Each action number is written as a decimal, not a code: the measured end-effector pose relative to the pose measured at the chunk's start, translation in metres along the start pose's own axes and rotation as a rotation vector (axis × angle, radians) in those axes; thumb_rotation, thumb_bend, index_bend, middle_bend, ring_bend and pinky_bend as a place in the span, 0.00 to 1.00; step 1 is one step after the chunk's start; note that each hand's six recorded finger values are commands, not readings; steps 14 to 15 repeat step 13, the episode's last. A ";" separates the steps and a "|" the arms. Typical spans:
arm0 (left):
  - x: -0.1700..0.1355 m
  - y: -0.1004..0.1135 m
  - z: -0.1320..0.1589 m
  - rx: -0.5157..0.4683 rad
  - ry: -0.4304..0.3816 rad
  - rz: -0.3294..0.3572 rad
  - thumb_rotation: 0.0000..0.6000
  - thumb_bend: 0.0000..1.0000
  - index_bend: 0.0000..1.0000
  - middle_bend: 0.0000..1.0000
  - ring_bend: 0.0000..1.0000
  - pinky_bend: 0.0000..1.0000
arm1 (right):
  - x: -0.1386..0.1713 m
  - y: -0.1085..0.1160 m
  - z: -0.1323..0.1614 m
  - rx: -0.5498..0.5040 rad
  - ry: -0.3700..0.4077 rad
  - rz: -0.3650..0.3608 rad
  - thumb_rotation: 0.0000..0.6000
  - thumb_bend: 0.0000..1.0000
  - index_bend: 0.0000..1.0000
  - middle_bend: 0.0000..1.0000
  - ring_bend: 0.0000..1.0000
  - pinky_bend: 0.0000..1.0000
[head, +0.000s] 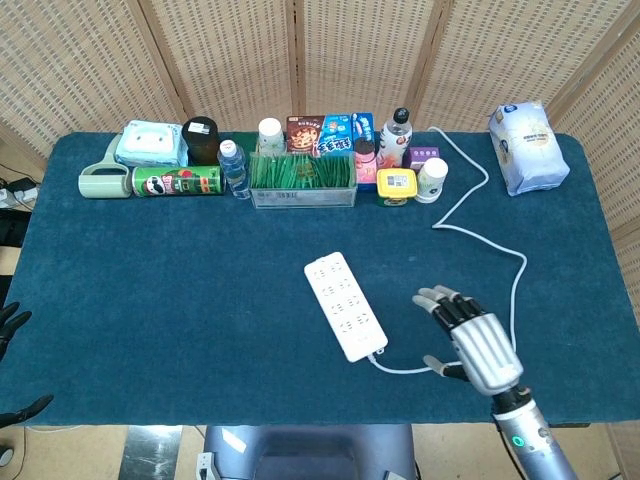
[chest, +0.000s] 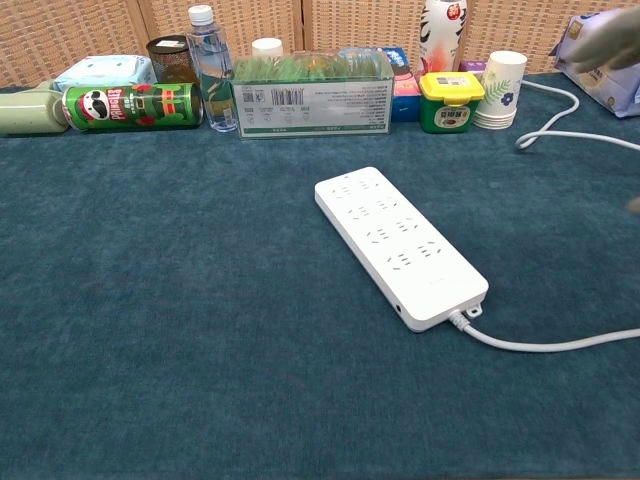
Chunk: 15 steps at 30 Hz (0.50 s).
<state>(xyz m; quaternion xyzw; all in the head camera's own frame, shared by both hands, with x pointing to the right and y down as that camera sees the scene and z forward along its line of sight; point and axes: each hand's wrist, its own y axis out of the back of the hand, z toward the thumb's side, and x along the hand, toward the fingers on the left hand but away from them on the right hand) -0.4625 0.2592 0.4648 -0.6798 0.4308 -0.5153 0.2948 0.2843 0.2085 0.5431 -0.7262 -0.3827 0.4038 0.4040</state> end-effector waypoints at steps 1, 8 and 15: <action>0.000 0.000 0.001 -0.002 0.000 0.000 1.00 0.11 0.00 0.00 0.00 0.02 | 0.008 0.001 -0.009 -0.002 -0.018 -0.004 1.00 0.00 0.18 0.15 0.13 0.19; -0.001 -0.001 0.001 0.001 0.003 -0.002 1.00 0.11 0.00 0.00 0.00 0.02 | 0.050 0.002 -0.050 -0.015 -0.095 -0.015 1.00 0.00 0.16 0.11 0.07 0.07; -0.001 -0.003 0.002 0.000 -0.001 -0.015 1.00 0.11 0.00 0.00 0.00 0.02 | 0.060 0.003 -0.062 -0.099 -0.111 -0.028 1.00 0.00 0.15 0.11 0.07 0.06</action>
